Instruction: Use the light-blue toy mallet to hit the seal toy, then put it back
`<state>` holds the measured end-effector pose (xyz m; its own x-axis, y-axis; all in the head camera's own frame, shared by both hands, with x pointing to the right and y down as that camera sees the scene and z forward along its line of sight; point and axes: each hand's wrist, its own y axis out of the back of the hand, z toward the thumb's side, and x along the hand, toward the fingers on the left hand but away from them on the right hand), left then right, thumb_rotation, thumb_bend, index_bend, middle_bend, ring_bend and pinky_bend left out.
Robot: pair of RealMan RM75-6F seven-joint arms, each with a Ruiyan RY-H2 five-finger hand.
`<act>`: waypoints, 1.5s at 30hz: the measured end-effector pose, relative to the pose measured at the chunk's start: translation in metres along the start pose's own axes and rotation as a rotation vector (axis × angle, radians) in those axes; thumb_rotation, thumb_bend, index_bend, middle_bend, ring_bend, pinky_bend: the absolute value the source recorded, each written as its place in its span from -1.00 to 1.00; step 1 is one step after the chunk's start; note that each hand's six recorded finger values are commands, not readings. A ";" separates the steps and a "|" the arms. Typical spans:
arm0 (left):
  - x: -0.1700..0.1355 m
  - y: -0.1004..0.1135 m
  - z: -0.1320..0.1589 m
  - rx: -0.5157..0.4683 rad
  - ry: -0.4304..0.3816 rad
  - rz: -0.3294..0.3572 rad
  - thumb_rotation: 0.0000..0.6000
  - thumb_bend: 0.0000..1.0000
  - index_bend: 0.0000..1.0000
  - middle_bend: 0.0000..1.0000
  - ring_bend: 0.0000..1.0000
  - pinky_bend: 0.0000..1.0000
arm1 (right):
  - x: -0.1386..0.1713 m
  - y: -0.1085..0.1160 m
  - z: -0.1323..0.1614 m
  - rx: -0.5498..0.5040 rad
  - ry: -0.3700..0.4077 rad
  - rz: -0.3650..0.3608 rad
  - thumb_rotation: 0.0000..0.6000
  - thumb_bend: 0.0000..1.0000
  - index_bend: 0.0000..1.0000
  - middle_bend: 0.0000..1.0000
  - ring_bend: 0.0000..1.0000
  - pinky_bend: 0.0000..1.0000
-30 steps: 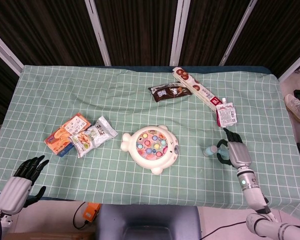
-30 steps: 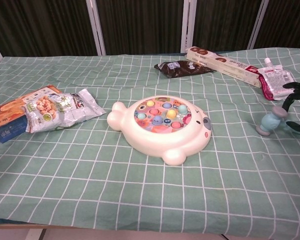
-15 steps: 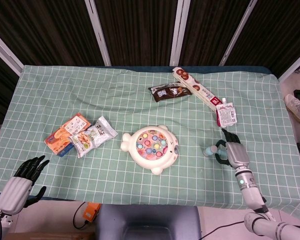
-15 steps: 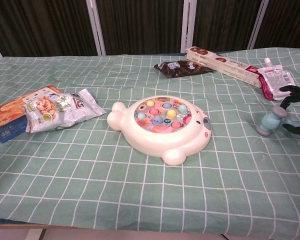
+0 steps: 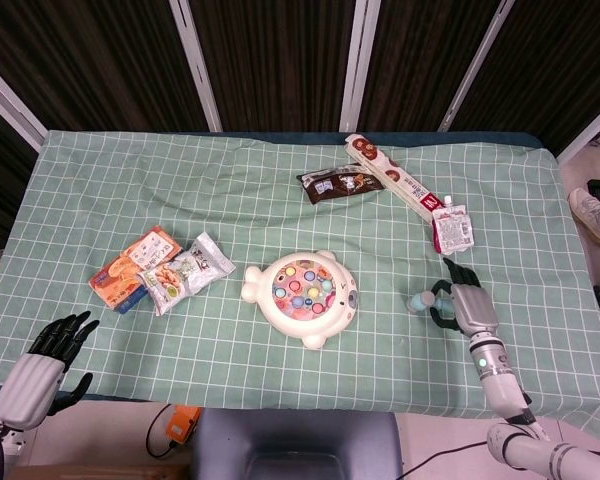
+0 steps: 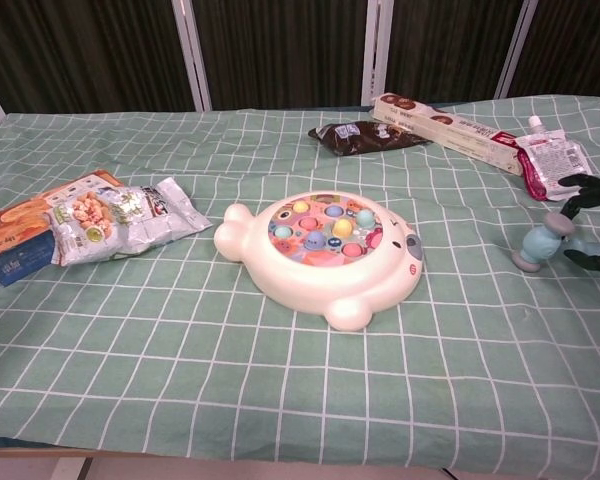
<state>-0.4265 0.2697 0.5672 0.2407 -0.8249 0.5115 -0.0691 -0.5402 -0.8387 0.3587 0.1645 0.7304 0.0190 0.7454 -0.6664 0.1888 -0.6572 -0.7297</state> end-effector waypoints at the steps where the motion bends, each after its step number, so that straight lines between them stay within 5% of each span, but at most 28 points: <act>1: 0.000 0.000 0.000 0.000 0.000 -0.001 1.00 -0.21 -1.00 -1.00 -1.00 -0.78 | 0.000 0.000 0.000 0.000 0.000 0.001 1.00 0.08 0.15 -0.81 -1.00 -1.00; 18: 0.000 0.000 0.000 -0.001 0.000 -0.003 1.00 -0.21 -1.00 -1.00 -1.00 -0.79 | -0.002 -0.001 0.006 -0.004 0.001 -0.002 1.00 0.08 0.26 -0.80 -1.00 -1.00; 27: 0.000 0.000 0.000 -0.003 0.000 -0.001 1.00 -0.21 -1.00 -1.00 -1.00 -0.79 | -0.003 -0.002 0.007 0.009 -0.010 -0.010 1.00 0.08 0.48 -0.58 -0.86 -0.95; 31: 0.000 0.001 -0.001 -0.005 0.000 0.001 1.00 -0.21 -1.00 -1.00 -1.00 -0.79 | -0.004 -0.003 0.008 0.007 -0.017 -0.011 1.00 0.08 0.51 -0.43 -0.65 -0.72; 37: 0.000 0.002 -0.001 -0.007 -0.001 0.003 1.00 -0.20 -1.00 -1.00 -1.00 -0.79 | -0.004 -0.006 0.006 -0.006 -0.029 -0.015 1.00 0.08 0.62 -0.09 -0.08 0.07; 45: 0.000 0.001 -0.001 -0.007 -0.001 0.003 1.00 -0.21 -1.00 -1.00 -1.00 -0.79 | -0.005 -0.004 0.007 0.007 -0.029 -0.029 1.00 0.08 0.78 0.16 0.20 0.19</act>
<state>-0.4276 0.2691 0.5661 0.2411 -0.8265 0.5087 -0.0770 -0.5388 -0.8389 0.3506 0.1622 0.7354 -0.0146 0.7605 -0.6492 0.1818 -0.6364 -0.7496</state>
